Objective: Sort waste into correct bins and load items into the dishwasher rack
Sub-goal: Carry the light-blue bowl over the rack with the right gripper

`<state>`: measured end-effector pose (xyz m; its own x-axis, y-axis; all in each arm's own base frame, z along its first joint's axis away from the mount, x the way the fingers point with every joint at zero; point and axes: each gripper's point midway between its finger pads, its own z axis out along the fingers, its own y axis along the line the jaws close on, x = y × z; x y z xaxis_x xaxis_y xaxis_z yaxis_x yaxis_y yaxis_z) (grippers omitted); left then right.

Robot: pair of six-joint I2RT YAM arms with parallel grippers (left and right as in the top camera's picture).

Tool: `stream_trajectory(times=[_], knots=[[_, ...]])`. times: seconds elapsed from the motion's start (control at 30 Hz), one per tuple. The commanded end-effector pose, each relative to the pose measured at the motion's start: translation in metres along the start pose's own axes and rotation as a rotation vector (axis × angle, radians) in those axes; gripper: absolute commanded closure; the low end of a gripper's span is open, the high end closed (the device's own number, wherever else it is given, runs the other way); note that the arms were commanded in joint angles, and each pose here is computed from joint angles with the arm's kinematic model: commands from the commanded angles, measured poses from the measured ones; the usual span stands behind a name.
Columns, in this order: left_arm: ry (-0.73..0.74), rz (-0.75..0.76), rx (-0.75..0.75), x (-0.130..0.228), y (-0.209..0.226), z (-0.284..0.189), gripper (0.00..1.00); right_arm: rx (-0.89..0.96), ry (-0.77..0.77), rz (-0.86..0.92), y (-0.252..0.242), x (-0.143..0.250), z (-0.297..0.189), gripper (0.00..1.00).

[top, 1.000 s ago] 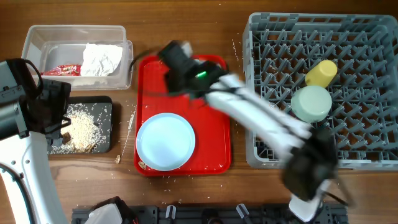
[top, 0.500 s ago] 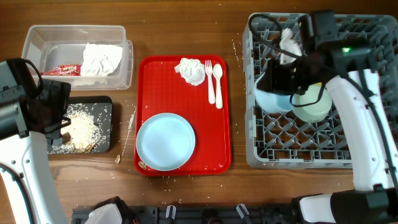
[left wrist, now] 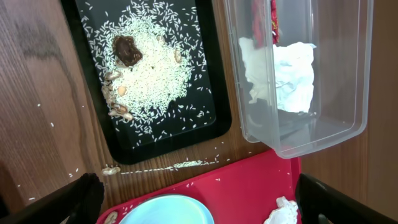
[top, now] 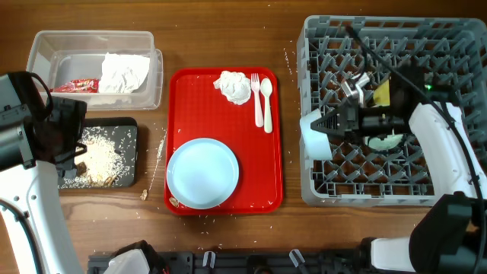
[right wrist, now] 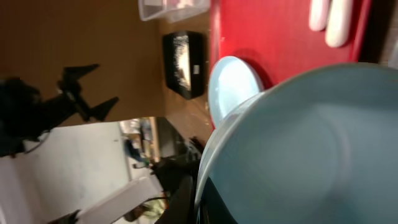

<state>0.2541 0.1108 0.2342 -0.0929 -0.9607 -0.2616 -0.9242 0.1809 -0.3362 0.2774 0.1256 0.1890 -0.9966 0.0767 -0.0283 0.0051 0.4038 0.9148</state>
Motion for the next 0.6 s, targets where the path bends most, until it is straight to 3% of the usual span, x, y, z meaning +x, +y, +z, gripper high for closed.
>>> stream_trajectory(times=[0.0,0.27,0.57], knots=[[-0.007,-0.01,0.01,-0.003,-0.002,-0.003,0.0,-0.024,0.013,0.038,-0.018,0.015,0.004,0.96],[-0.007,-0.01,0.01,-0.003,-0.002,-0.003,0.0,0.01,-0.044,0.134,-0.046,0.018,-0.013,0.96],[-0.007,-0.01,0.01,-0.003,-0.002,-0.003,0.0,0.081,-0.028,0.125,-0.06,0.026,-0.019,0.95]])
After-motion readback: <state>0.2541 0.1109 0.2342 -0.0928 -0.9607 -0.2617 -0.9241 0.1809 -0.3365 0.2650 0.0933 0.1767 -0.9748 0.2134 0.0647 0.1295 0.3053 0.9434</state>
